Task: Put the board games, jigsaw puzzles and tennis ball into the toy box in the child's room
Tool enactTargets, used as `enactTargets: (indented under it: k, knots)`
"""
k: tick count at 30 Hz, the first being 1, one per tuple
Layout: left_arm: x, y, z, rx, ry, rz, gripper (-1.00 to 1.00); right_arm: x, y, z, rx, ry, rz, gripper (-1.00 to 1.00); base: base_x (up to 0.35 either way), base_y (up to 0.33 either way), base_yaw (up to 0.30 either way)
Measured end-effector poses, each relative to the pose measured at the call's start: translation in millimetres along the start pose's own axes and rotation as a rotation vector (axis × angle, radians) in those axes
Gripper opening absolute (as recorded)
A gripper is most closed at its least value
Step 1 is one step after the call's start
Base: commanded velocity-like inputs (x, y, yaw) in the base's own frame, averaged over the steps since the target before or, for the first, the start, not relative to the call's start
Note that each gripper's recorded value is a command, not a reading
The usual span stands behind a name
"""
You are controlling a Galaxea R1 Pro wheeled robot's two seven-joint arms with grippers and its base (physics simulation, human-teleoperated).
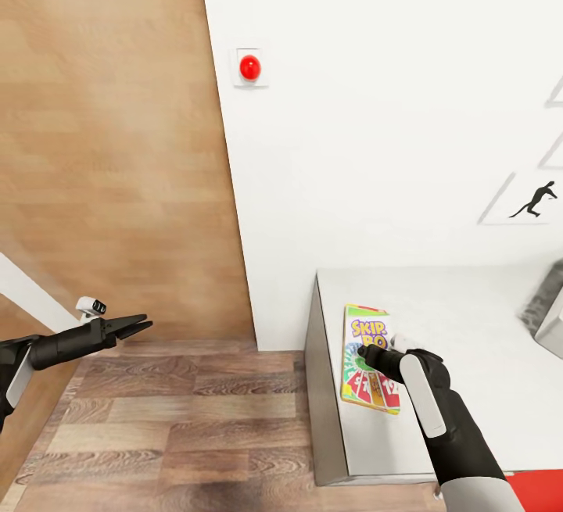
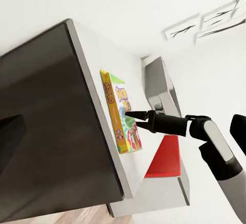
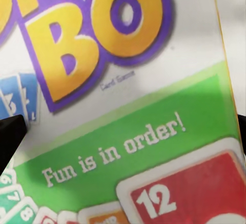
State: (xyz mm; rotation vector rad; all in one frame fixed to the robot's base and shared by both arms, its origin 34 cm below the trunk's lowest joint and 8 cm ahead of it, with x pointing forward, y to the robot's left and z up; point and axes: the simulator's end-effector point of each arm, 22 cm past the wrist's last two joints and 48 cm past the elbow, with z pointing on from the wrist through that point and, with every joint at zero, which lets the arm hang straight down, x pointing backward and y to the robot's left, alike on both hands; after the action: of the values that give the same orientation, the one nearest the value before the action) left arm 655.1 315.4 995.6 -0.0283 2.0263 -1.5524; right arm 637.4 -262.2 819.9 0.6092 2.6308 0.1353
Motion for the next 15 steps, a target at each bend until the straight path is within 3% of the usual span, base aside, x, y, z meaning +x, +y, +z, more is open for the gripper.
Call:
enactTargets:
  k: [15]
  knots:
    - [-0.2, 0.3, 0.1, 0.0, 0.0, -0.001, 1.0, -0.5, -0.1, 0.2, 0.0, -0.001, 0.0, 1.0, -0.013, 0.023, 0.0]
